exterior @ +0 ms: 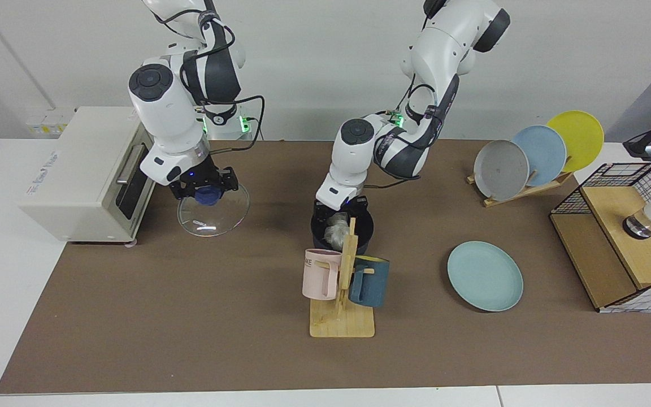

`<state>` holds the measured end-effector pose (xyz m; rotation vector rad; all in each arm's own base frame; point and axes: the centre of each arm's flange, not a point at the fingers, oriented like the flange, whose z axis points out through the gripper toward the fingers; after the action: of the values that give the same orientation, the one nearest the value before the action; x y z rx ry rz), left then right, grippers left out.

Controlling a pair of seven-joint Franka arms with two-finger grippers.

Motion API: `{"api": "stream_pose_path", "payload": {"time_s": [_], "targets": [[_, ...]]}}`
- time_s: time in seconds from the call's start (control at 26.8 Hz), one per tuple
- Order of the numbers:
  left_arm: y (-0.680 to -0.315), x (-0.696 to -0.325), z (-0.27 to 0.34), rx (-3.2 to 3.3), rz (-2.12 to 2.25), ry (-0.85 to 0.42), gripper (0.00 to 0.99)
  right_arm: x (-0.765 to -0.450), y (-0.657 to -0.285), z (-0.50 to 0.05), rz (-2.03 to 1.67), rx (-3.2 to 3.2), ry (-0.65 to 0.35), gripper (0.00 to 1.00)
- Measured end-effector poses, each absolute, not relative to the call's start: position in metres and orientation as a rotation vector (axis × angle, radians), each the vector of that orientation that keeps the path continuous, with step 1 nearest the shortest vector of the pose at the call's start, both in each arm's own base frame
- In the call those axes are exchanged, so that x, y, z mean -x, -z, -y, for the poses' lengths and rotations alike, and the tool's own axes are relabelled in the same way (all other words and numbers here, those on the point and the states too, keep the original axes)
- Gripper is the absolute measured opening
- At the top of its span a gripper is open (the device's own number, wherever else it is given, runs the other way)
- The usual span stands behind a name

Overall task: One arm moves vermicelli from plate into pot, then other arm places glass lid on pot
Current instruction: 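Carry the vermicelli over the black pot with the left gripper, then release the vermicelli into the pot while the right gripper lifts the lid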

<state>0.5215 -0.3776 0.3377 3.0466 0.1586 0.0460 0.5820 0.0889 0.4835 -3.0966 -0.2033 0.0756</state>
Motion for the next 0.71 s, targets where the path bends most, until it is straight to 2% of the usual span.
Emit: {"api": "stream_pose_path", "payload": {"time_s": [0.04, 0.07, 0.15, 0.3, 0.41, 0.52, 0.71], "targets": [[-0.338, -0.521, 0.378, -3.046, -0.160, -0.047, 0.907, -0.582, -0.483, -0.091, 0.199, 3.097, -0.076, 0.43], [-0.340, -0.521, 0.379, -3.044, -0.161, -0.050, 0.960, -0.581, -0.483, -0.094, 0.195, 3.098, -0.074, 0.43], [-0.343, -0.522, 0.380, -3.039, -0.161, -0.058, 0.991, -0.582, -0.481, -0.099, 0.185, 3.098, -0.057, 0.43], [-0.360, -0.527, 0.382, -3.029, -0.173, -0.085, 0.991, -0.585, -0.467, -0.115, 0.173, 3.098, -0.019, 0.43], [-0.385, -0.533, 0.380, -3.029, -0.195, -0.108, 0.991, -0.586, -0.452, -0.130, 0.152, 3.100, -0.027, 0.43], [-0.424, -0.541, 0.369, -3.049, -0.232, -0.106, 0.991, -0.588, -0.441, -0.139, 0.149, 3.101, -0.035, 0.43], [-0.493, -0.550, 0.337, -3.095, -0.140, -0.014, 0.991, -0.588, -0.435, -0.147, 0.131, 3.101, -0.038, 0.43]]}}
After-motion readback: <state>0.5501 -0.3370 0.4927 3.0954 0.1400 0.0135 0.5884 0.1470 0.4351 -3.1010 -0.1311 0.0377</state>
